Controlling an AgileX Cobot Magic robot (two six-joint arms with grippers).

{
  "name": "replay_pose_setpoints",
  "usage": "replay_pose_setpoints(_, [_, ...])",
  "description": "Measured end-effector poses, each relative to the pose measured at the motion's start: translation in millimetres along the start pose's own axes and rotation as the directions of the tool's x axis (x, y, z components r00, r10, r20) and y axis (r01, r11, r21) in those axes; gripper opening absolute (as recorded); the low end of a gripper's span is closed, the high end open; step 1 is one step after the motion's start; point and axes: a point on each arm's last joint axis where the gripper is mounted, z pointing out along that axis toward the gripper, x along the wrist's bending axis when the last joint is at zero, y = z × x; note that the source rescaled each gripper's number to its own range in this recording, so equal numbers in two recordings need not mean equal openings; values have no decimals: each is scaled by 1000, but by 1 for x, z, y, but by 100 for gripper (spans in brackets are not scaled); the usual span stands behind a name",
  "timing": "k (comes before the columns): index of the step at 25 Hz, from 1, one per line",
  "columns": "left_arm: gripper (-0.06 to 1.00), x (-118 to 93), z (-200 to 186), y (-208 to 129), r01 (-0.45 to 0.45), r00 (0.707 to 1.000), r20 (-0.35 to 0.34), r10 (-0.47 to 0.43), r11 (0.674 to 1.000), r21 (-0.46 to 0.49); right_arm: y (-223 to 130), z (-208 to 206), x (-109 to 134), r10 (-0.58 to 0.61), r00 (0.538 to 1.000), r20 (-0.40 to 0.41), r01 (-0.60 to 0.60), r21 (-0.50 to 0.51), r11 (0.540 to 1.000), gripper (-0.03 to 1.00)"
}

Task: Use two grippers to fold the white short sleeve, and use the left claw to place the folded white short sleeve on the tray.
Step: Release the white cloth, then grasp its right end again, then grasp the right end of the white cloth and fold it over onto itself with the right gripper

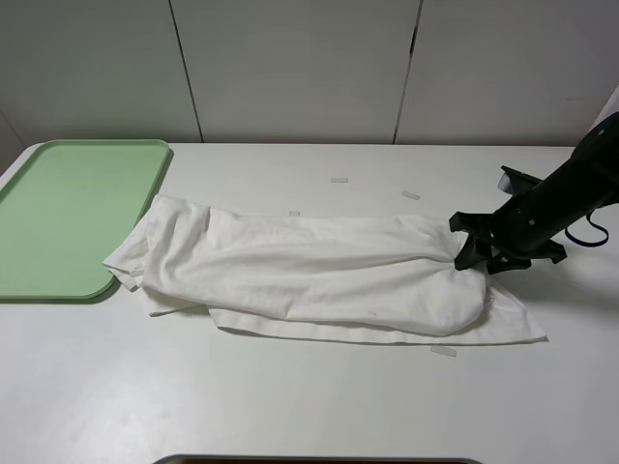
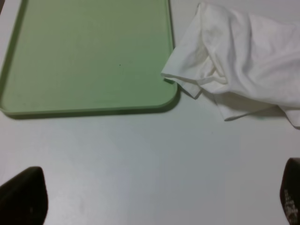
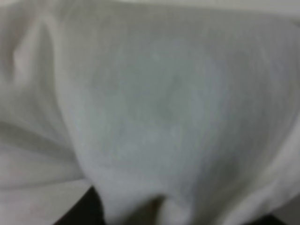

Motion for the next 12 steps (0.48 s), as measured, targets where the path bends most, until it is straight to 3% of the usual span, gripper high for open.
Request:
replay_pose_setpoints(5, [100,0,0,0,0,1000,0,0,1000,0,-4,3,0,41,999,-14,-41,12,999,29])
replay_pose_setpoints(8, [100,0,0,0,0,1000,0,0,1000,0,-4,3,1,45,999,-18,-45,16,999,22])
replay_pose_setpoints(12, [100,0,0,0,0,1000,0,0,1000,0,-5,3,1,45,999,-23,-44,26,999,22])
